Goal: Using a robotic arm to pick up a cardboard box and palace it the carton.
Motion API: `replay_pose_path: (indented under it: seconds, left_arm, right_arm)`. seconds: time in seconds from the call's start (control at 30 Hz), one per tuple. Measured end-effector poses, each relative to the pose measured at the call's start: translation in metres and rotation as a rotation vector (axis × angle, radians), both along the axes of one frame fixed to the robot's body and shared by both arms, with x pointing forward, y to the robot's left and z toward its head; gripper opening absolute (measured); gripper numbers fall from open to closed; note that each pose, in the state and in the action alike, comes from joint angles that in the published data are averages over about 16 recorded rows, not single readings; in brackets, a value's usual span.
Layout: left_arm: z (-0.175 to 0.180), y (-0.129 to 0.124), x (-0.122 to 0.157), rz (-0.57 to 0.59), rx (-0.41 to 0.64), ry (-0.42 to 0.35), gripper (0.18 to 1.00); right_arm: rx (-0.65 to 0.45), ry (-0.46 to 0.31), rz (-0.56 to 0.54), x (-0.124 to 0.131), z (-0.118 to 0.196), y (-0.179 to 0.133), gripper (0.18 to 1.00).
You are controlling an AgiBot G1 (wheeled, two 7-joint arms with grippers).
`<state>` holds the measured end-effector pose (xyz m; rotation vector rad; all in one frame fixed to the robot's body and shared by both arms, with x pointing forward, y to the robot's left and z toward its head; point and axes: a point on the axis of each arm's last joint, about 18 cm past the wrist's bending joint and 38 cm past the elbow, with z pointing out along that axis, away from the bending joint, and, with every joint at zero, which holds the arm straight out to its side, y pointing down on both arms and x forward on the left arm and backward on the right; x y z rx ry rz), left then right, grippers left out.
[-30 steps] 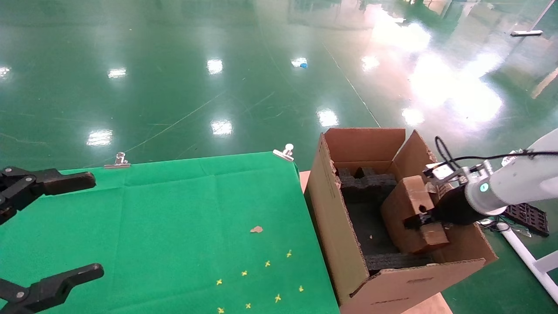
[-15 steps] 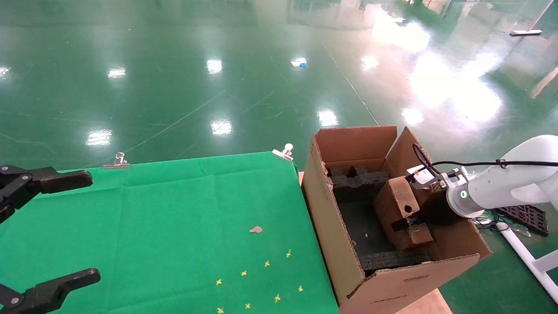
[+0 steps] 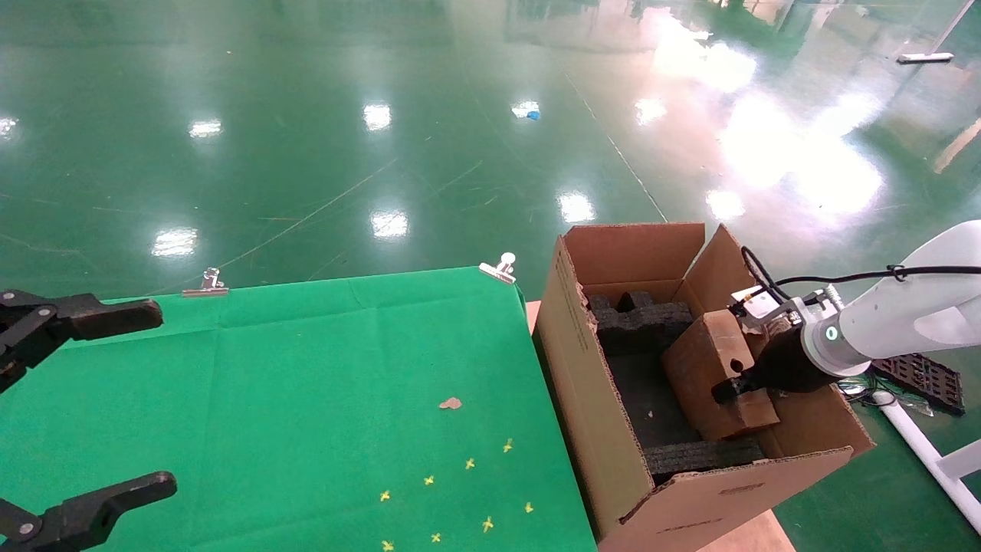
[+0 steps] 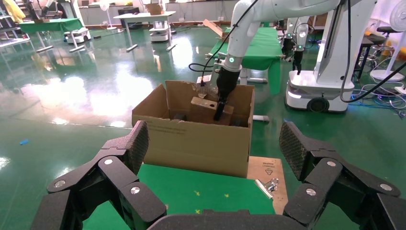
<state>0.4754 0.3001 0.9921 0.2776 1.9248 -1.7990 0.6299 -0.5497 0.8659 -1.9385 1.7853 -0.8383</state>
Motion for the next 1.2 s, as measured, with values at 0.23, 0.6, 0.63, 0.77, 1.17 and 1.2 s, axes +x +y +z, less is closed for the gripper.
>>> replay_pose_path:
  seconds: [0.23,0.6,0.63,0.77,1.17,1.2]
  left_arm:
    - [0.000,0.000,0.000,0.000,0.000,0.000,1.001]
    - [0.000,0.000,0.000,0.000,0.000,0.000,1.001]
    - [0.000,0.000,0.000,0.000,0.000,0.000,1.001]
    - [0.000,0.000,0.000,0.000,0.000,0.000,1.001]
    - [0.000,0.000,0.000,0.000,0.000,0.000,1.001]
    - [0.000,0.000,0.000,0.000,0.000,0.000,1.001]
  right_arm:
    - [-0.010,-0.004,0.004,0.000,0.009,0.000,0.559]
    - [-0.038,-0.096,0.064,0.003,0.070,0.007,0.791]
    - [-0.042,-0.114,0.075,0.002,0.081,0.008,0.806]
    - [-0.062,-0.204,0.121,-0.004,0.131,0.013,0.879]
    - [-0.135,-0.487,0.229,-0.050,0.249,0.031,0.988]
    - [-0.138,-0.503,0.238,-0.053,0.253,0.033,0.990]
